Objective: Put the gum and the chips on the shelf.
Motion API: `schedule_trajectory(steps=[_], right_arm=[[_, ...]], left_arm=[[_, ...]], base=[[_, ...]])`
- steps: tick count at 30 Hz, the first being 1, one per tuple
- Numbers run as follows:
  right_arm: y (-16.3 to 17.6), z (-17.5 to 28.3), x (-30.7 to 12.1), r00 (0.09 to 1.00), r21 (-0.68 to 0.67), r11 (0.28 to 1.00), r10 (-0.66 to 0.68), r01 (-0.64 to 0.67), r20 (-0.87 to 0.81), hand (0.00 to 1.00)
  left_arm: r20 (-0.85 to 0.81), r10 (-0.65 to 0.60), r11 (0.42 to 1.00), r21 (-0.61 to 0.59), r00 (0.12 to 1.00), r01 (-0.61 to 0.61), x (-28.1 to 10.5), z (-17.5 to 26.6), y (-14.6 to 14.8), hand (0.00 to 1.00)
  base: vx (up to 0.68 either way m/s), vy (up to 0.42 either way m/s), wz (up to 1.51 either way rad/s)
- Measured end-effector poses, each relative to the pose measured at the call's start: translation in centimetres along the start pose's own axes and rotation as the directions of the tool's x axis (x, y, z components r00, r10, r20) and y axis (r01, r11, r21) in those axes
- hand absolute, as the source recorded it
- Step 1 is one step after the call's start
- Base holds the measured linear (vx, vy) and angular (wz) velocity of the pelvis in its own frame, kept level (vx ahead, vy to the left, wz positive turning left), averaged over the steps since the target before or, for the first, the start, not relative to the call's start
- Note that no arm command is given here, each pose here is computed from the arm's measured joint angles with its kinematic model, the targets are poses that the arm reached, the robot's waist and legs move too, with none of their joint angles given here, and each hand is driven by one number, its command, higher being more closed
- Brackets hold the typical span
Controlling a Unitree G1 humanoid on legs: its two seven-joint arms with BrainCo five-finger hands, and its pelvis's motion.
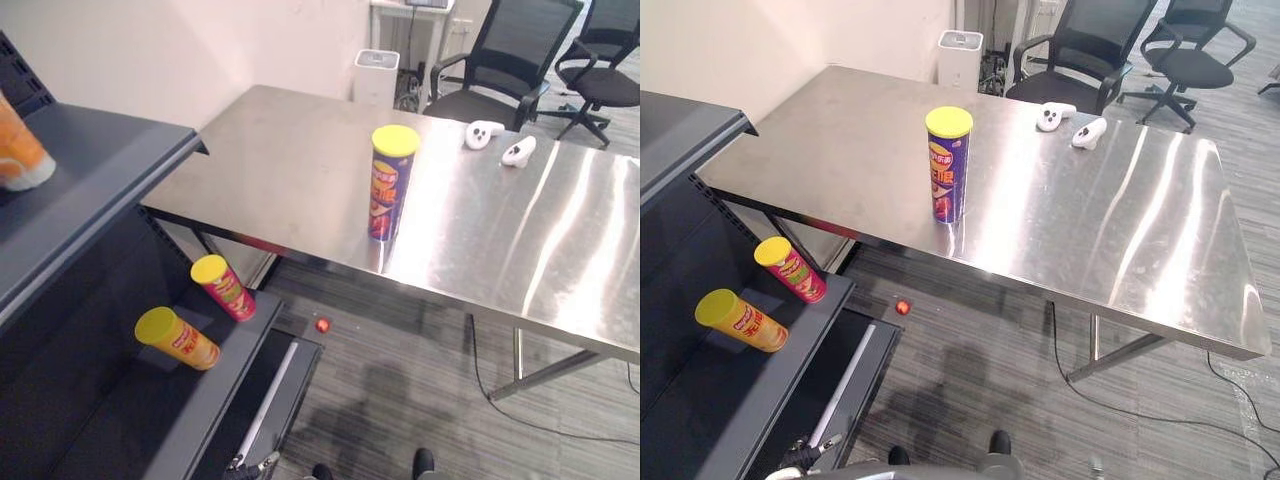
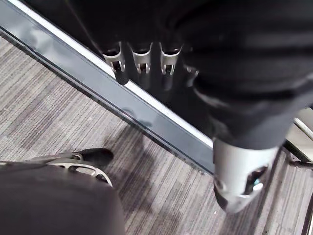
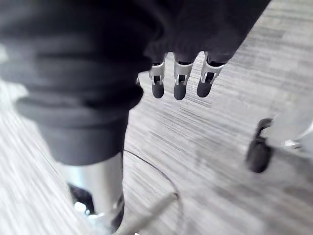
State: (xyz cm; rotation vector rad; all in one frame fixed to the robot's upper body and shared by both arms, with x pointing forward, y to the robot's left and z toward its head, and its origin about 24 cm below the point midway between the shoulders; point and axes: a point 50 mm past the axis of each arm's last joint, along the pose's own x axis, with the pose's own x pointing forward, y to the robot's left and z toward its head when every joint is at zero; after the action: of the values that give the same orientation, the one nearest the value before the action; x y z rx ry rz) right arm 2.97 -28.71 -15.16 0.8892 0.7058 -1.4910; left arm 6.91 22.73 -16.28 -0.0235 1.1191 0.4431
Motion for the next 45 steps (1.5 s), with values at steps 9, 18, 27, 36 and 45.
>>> schedule_trajectory(steps=[9,18,27,36,45], right_arm=[[7.8,18.2,-5.6,0.77,0.355,0.889,-0.005,-0.288,0.638,0.0],[13.0,22.7,-14.7,0.42,0.191,0.86,0.029,-0.473,0.907,0.0],[21.5,17.8,-22.0,0.016,-0.484,0.64,0.613,-0.597,0.79,0.0],[25.1,9.7,-24.7,-0.179,-0.811,0.212,0.916,-0.546,0.36,0.0],[26.3,7.3,-26.5,-0.24,-0.822,0.095,0.932,-0.561,0.272,0.0]], left_arm=[[-0.044,0.022,0.999,-0.029,0.999,-0.024,-0.3,-1.4,0.3,0.0],[-0.025,0.023,1.0,0.022,0.999,-0.022,-0.3,-1.0,0.4,0.0],[0.0,0.002,0.997,0.08,1.0,-0.002,-0.3,-0.6,0.7,0.0],[-0.005,-0.044,0.989,0.139,0.999,0.044,-0.4,-1.0,0.3,0.0],[0.021,-0.046,0.989,0.141,0.999,0.043,-0.4,-0.4,0.2,0.0]], base=[[0.0,-0.005,-0.03],[-0.01,-0.019,0.0],[-0.02,-0.015,0.04],[-0.02,-0.018,0.28],[-0.02,-0.02,0.3]])
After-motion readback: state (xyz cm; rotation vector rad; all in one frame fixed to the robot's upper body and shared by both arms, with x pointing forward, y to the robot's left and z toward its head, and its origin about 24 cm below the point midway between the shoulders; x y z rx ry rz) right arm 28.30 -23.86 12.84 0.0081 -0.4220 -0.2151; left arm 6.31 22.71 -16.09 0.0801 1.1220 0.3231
